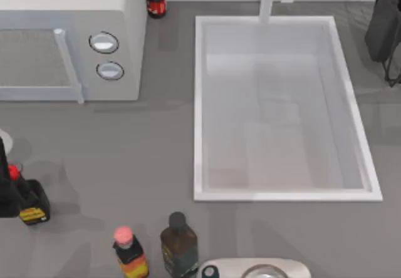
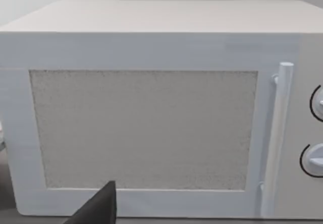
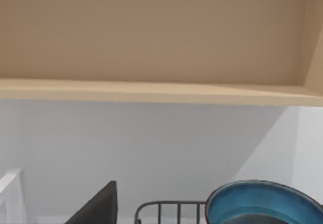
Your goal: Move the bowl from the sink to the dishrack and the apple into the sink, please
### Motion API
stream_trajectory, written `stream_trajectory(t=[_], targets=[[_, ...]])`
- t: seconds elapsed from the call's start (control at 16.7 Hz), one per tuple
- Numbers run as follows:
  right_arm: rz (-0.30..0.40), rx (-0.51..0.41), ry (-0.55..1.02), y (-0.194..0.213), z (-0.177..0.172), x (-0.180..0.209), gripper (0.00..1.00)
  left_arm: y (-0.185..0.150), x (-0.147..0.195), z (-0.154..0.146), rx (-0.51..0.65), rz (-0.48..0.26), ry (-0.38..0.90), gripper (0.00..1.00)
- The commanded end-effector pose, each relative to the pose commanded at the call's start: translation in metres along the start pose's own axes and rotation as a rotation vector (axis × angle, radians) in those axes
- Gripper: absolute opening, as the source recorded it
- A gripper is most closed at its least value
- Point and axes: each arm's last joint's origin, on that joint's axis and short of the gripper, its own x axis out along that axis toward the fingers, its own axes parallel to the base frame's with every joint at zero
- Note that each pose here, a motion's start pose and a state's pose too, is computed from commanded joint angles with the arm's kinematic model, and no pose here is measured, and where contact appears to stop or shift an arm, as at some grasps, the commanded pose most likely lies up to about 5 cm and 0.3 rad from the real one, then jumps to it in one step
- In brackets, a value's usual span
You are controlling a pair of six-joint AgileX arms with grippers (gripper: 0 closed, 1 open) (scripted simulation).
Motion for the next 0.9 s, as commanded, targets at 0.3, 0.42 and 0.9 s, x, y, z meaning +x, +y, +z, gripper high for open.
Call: stream_trajectory(t=[0.3,0.42,0.9], targets=[[0.019,0.025,-0.043,0.013,-0.035,-0.062,1.00,0.000,0.000,0.000,0.000,0.000,0.000,1.00],[0.035,0.035,0.031,0.017,-0.066,-0.071,1.00,0.000,0.000,0.000,0.000,0.000,0.000,1.00],[0.029,0.033,0.189,0.021,-0.115,-0.079,1.00,0.000,0.000,0.000,0.000,0.000,0.000,1.00]])
